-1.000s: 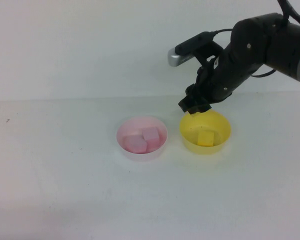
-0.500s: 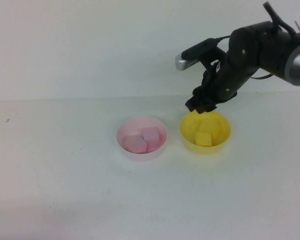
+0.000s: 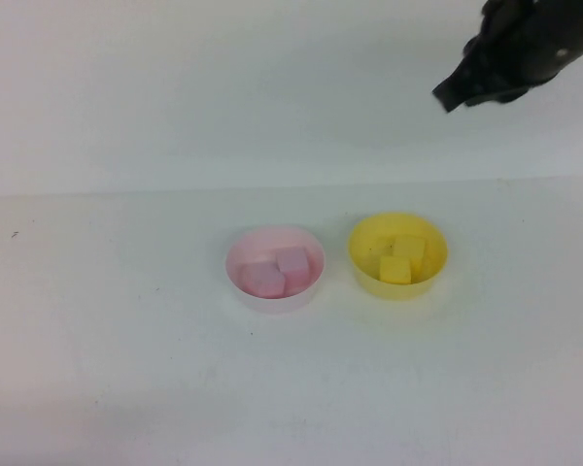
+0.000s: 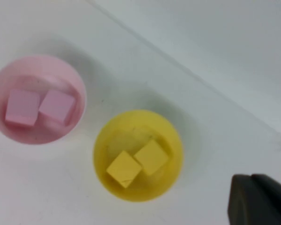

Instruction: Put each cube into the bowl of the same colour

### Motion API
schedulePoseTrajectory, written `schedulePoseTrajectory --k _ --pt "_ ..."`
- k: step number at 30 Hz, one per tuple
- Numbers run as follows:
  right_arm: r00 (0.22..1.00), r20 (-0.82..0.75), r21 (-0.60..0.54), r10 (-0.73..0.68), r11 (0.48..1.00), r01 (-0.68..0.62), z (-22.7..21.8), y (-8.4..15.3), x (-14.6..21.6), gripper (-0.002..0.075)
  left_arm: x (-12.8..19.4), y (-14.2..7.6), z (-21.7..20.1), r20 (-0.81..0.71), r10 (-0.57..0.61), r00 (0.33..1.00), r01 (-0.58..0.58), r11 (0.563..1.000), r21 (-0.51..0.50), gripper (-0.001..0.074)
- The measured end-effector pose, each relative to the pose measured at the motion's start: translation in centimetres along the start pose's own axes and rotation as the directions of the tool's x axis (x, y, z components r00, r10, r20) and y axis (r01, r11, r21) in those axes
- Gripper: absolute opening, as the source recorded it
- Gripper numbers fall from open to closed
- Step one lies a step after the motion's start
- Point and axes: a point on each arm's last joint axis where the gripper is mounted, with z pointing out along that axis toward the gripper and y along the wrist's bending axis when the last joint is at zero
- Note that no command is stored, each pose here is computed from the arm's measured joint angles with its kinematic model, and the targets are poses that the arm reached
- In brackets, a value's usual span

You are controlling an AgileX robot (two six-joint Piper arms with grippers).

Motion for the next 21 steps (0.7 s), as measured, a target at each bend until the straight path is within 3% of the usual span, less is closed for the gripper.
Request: schedulePoseTrajectory --k 9,14,21 --pt "0.984 0.179 0.078 -0.006 0.997 -0.008 -12.0 -0.5 1.0 0.0005 0.0 0.0 0.0 0.000 0.000 1.000 0.000 1.000 0.000 0.0001" --pt "0.984 0.179 0.088 0.008 0.996 -0.024 -14.0 0.1 3.9 0.0005 0.0 0.0 0.0 0.000 0.000 1.000 0.000 1.000 0.000 0.0001" --pt "0.987 0.160 0.079 0.009 0.997 -0.022 -14.4 1.9 10.9 0.0004 0.0 0.0 0.0 0.000 0.000 1.000 0.000 1.000 0.000 0.0001"
